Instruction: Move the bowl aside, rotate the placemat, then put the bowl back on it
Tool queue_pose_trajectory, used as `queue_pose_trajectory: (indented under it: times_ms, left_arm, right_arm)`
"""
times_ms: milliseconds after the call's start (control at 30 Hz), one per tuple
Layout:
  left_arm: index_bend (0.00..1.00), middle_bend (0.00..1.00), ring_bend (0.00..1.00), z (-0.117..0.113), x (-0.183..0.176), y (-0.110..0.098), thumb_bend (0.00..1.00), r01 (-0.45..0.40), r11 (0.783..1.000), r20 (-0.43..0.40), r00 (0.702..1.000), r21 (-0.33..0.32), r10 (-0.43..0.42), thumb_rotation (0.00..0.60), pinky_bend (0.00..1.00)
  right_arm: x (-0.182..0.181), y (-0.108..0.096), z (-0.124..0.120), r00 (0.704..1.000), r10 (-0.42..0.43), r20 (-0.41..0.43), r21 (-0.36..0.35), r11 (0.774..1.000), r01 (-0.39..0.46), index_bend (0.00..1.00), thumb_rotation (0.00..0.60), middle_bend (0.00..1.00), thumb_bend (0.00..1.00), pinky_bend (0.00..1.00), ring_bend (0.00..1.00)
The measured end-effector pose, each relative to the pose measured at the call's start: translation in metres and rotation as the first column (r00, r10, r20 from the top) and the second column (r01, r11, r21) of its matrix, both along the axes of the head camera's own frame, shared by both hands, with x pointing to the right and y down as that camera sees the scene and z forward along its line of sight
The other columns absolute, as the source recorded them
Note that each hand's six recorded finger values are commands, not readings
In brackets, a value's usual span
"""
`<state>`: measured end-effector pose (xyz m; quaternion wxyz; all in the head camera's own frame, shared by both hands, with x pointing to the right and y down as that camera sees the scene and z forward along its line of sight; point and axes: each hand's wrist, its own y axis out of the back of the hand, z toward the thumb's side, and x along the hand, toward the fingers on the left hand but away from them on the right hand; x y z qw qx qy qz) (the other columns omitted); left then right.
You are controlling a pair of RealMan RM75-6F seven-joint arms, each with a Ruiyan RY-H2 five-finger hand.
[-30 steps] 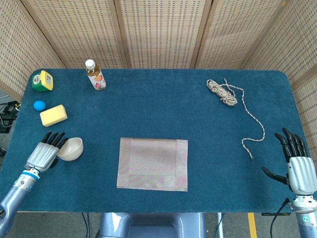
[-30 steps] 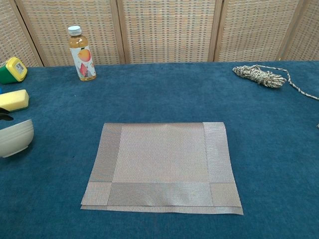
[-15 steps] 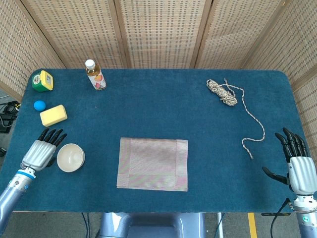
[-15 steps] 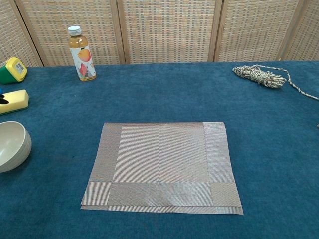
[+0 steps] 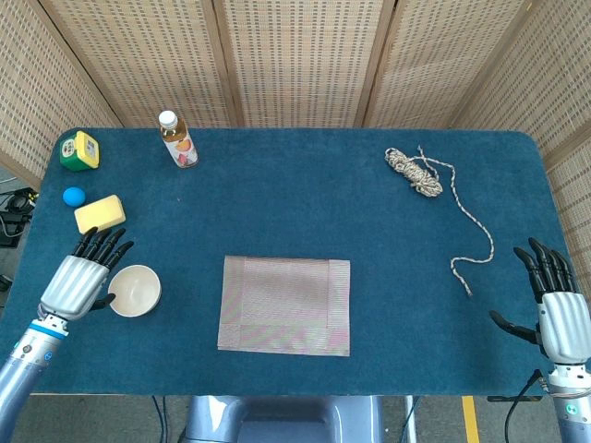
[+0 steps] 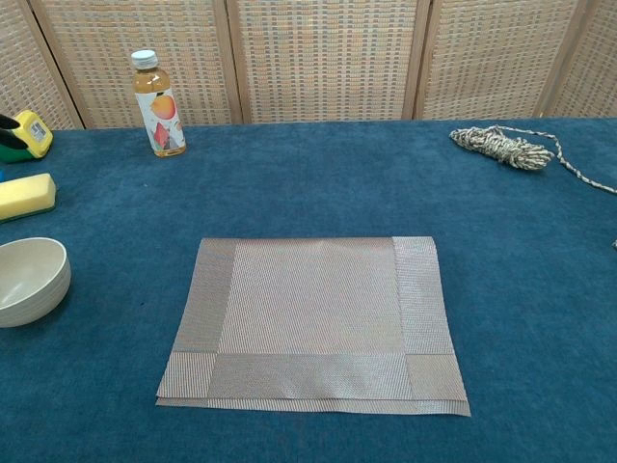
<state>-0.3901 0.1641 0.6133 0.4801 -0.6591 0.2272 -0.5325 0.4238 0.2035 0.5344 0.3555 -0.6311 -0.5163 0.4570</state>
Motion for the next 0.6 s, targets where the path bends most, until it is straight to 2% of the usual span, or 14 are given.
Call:
queue_pose_trajectory:
  times_ms: [233, 467, 600]
  left_arm:
    - [0.08, 0.00, 0.00, 0.010, 0.046, 0.021, 0.16, -0.055, 0.998, -0.049, 0.997, -0.020, 0.054, 0.600, 0.00]
    - [0.08, 0.00, 0.00, 0.040, 0.106, 0.044, 0.16, -0.091, 0.993, -0.069, 0.994, -0.081, 0.086, 0.600, 0.00]
    - [0.08, 0.00, 0.00, 0.049, 0.128, 0.050, 0.16, -0.112, 0.989, -0.081, 0.991, -0.098, 0.105, 0.600, 0.00]
  right_arm:
    - [0.002, -0.001, -0.001, 1.000, 0.007, 0.007, -0.003, 1.000, -0.007, 0.12, 0.600, 0.00, 0.11, 0.00, 0.00]
    - [0.005, -0.001, -0.004, 1.000, 0.016, 0.021, 0.001, 1.000, -0.016, 0.12, 0.600, 0.00, 0.11, 0.00, 0.00]
    - [0.006, -0.002, -0.004, 1.000, 0.018, 0.024, 0.001, 1.000, -0.018, 0.12, 0.600, 0.00, 0.11, 0.00, 0.00]
